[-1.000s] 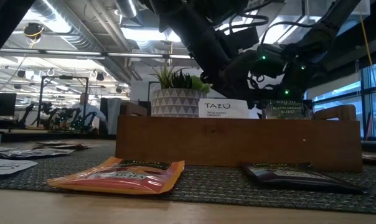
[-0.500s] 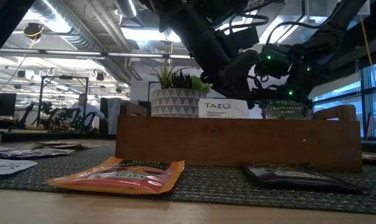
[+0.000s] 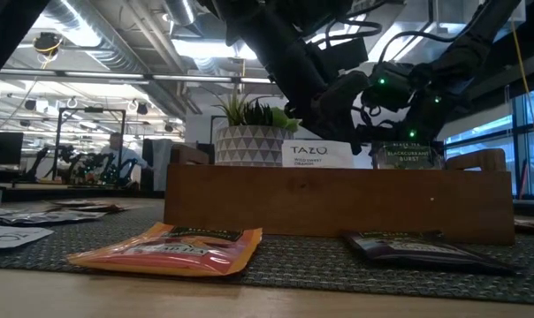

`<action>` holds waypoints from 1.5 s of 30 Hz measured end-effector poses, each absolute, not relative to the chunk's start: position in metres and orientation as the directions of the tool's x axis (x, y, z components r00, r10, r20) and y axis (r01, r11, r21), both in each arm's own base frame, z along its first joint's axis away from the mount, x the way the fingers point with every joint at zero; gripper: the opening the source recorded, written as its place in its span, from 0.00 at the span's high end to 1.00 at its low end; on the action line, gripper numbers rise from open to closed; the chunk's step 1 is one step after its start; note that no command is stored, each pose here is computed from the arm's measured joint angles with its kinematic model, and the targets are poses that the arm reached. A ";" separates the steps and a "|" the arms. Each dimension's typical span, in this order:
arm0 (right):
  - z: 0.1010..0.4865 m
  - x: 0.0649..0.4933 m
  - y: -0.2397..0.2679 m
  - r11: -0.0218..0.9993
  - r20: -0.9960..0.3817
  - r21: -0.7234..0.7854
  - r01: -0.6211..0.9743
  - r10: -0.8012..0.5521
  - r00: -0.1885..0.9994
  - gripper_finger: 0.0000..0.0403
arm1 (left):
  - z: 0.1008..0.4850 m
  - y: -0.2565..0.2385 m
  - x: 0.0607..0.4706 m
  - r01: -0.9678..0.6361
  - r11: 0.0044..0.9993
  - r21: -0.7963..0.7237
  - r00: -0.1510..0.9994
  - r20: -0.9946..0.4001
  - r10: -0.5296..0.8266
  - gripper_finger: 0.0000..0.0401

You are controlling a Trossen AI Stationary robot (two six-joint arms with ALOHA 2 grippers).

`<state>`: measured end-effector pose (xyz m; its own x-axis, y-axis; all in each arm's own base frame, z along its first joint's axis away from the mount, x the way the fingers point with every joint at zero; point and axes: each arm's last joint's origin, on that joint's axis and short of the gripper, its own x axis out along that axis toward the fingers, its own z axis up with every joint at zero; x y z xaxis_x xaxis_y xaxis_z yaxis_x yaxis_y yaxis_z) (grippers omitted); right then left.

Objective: Pick & Place Tea
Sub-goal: Put the orange tea bag into the left section of the wooden organizer

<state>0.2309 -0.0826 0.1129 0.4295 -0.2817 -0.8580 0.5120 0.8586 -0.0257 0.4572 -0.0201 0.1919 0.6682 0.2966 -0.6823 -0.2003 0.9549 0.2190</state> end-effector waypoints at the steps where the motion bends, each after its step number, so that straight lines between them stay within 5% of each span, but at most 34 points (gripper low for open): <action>1: 0.114 0.231 -0.083 0.858 -0.853 -0.036 0.512 -0.293 0.431 0.97 | 0.192 -0.020 0.457 -0.200 0.955 0.219 0.668 -0.682 0.297 0.75; 17: 0.145 0.216 -0.080 0.844 -0.811 -0.120 0.523 -0.387 0.439 0.99 | 0.215 -0.020 0.451 -0.248 0.955 0.163 0.700 -0.651 0.293 0.75; 31: 0.203 0.193 -0.017 0.882 -0.662 -0.129 0.454 -0.418 0.623 0.99 | 0.255 -0.017 0.433 -0.308 0.948 0.081 0.722 -0.629 0.288 0.72; 45: 0.213 0.180 0.050 0.901 -0.512 -0.201 0.385 -0.431 0.743 0.99 | 0.264 -0.025 0.442 -0.222 0.933 -0.285 0.829 -0.559 0.026 0.72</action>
<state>0.1802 0.0503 0.2132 0.7426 -0.4313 -0.5124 0.3845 0.9010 -0.2010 0.4417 -0.0255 0.2639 0.8288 0.0265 -0.5589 -0.2218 0.9325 -0.2848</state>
